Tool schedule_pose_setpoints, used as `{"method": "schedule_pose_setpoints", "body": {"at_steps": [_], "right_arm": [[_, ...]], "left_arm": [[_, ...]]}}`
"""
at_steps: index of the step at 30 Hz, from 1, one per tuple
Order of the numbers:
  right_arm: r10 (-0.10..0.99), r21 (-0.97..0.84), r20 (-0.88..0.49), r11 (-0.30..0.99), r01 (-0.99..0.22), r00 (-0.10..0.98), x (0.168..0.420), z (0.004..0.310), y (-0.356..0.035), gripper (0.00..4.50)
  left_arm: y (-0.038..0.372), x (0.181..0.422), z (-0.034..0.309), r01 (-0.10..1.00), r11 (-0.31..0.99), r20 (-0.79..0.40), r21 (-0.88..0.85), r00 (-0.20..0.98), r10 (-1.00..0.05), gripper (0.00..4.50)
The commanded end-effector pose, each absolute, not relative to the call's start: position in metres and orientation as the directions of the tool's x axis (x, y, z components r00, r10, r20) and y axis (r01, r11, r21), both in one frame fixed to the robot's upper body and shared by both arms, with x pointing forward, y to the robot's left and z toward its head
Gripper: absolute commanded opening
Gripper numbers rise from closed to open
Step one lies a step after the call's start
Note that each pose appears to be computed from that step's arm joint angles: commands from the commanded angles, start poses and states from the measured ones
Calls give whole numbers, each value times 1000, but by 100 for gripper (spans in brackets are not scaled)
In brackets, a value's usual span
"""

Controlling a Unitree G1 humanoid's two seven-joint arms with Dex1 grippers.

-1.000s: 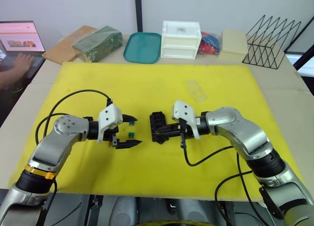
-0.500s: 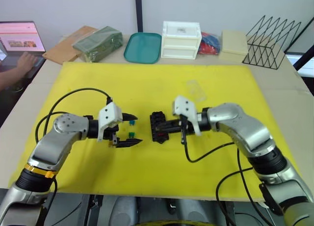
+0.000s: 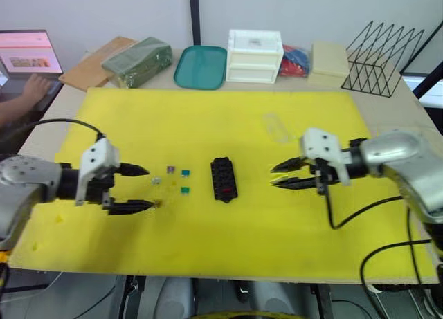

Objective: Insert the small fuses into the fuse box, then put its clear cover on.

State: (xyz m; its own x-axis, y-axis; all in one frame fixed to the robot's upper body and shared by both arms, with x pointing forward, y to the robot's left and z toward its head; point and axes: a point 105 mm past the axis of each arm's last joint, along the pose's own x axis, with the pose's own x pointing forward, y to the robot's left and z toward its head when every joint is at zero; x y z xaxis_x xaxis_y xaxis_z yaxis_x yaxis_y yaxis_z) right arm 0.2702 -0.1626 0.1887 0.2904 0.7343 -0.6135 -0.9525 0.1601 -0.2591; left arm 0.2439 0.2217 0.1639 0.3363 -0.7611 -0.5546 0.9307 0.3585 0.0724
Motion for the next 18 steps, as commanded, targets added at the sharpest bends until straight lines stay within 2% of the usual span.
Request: {"method": "schedule_pose_setpoints", "body": {"at_steps": [1,4,5,10,18], "right_arm": [[694,-305,-630,192,-933,349,269,200,-188,318],[630,-322,-660,254,-912,408,270,200,-216,434],[615,-329,-666,266,-906,422,270,199,-222,449],[569,-355,-677,304,-884,467,271,198,-240,449],[605,-368,-649,281,-886,461,274,197,-227,449]], "left_arm": [[239,237,178,918,376,-566,122,376,-734,450],[264,231,176,899,420,-597,125,406,-692,450],[270,230,175,893,432,-604,130,416,-679,450],[293,229,171,873,464,-636,152,446,-629,450],[277,234,166,892,432,-608,132,417,-676,450]]}}
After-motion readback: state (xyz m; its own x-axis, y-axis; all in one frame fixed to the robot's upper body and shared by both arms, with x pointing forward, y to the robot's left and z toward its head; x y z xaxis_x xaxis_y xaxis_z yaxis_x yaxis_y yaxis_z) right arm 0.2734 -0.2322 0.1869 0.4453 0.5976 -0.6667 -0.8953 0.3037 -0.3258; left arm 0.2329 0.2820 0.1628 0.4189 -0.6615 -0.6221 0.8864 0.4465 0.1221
